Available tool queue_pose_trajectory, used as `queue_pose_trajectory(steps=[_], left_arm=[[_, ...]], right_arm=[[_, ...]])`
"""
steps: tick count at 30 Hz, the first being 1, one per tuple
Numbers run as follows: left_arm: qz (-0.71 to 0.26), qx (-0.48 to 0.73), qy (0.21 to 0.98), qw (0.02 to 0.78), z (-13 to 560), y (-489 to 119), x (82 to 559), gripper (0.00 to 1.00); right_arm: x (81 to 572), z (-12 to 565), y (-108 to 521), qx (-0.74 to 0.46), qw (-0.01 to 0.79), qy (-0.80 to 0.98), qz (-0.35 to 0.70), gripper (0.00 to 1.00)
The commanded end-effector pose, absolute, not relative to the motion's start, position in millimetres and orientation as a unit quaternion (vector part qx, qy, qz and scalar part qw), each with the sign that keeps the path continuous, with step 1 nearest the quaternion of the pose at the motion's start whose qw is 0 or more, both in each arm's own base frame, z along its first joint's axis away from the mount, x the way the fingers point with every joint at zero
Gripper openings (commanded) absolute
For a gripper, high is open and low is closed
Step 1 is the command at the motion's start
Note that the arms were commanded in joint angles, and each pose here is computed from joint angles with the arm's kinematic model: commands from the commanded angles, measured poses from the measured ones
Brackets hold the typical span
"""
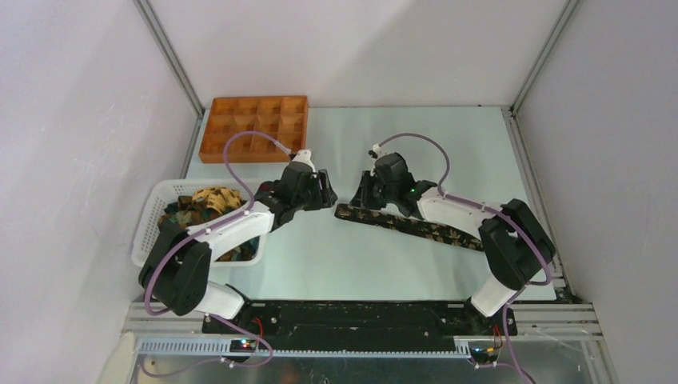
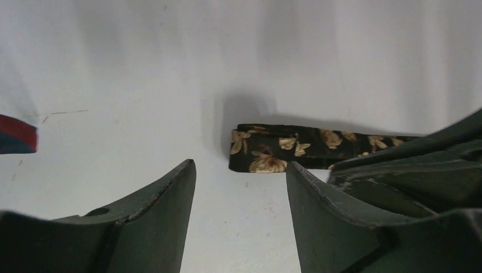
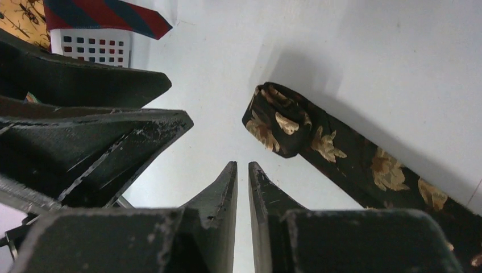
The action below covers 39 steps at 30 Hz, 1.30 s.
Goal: Roll the ties
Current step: Roll the tie at the center of the board.
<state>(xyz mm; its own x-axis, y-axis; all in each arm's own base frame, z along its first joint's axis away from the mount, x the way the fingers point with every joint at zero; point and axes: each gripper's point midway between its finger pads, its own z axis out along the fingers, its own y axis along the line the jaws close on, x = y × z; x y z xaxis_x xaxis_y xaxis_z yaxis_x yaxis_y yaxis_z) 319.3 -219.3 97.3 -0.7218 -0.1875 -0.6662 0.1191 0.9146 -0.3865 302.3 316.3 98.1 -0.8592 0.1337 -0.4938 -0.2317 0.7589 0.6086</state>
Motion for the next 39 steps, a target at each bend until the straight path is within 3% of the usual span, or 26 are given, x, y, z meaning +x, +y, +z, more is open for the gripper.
queue_pose_trajectory(steps=[1, 17, 39], left_arm=[[-0.263, -0.035, 0.878, 0.398, 116.3, -233.6, 333.5, 0.66], [-0.285, -0.031, 0.888, 0.361, 82.7, -243.8, 328.9, 0.65], [-0.306, -0.023, 0.889, 0.338, 52.0, -255.8, 326.3, 0.64]], right_arm=[[314.9, 109.2, 325.5, -0.056, 0.28, 0.892, 0.35, 0.16], [309.0, 67.3, 335.2, -0.058, 0.221, 0.918, 0.324, 0.1], [319.3, 38.0, 317.4, -0.033, 0.223, 0.936, 0.271, 0.08]])
